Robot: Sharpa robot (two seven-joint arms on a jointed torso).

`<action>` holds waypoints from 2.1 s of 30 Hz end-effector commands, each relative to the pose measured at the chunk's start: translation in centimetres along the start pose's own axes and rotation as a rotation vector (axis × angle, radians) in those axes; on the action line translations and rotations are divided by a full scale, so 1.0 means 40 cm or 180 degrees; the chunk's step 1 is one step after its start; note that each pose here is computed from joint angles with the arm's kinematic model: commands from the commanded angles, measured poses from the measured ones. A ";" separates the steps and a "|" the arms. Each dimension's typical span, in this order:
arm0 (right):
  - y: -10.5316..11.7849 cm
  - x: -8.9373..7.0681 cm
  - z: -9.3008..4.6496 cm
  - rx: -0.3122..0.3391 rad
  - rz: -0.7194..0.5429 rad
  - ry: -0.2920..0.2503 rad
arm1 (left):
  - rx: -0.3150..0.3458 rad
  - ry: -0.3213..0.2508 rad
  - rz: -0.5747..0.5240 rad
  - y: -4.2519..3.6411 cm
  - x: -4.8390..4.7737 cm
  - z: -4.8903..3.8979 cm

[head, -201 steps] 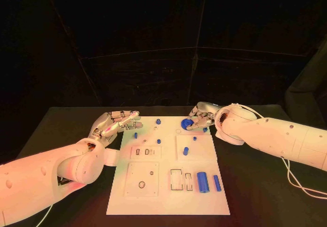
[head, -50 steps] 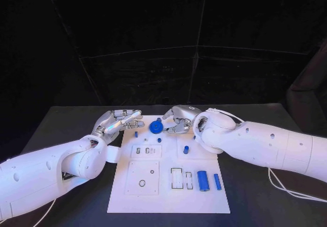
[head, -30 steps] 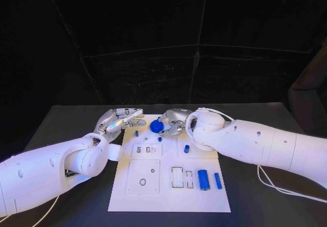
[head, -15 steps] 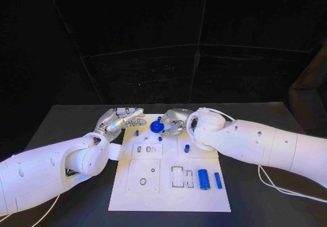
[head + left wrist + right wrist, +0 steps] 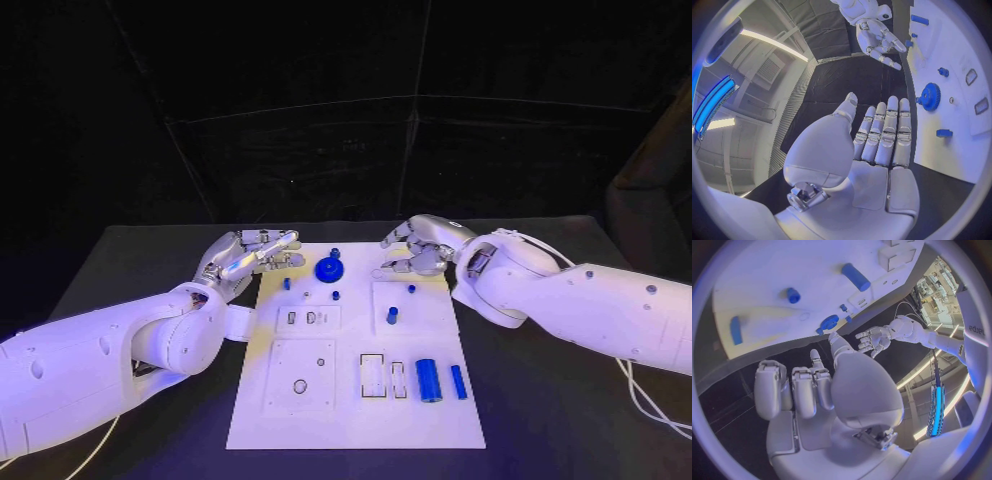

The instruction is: Assemble the parts on the task board

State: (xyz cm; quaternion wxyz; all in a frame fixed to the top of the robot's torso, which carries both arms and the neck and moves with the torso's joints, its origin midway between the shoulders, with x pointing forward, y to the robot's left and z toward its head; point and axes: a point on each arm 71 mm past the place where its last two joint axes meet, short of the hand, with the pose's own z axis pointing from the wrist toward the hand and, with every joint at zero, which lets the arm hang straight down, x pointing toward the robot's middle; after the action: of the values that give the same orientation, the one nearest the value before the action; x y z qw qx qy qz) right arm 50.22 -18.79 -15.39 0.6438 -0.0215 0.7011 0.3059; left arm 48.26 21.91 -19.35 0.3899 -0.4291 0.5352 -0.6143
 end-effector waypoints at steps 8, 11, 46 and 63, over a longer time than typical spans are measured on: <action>-0.119 -0.065 -0.083 0.0027 0.0352 -0.0084 | 0.0035 0.0076 -0.0026 -0.003 0.009 0.002; -0.144 -0.077 -0.094 0.0035 0.0303 -0.0145 | 0.0036 0.0094 -0.0035 -0.003 0.012 0.003; -0.237 -0.011 -0.085 0.0325 0.0341 -0.0089 | 0.0032 0.0081 -0.0030 0.002 0.007 0.005; -0.253 0.001 -0.067 0.0371 0.0354 -0.0046 | 0.0026 0.0064 -0.0022 0.004 0.004 0.006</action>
State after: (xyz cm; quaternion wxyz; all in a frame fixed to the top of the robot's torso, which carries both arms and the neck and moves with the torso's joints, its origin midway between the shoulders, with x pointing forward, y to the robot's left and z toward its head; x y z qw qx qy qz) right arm 52.10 -28.38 -19.53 0.6365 0.0604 0.7107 0.2936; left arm 48.45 21.77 -19.64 0.3855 -0.4284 0.5368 -0.6163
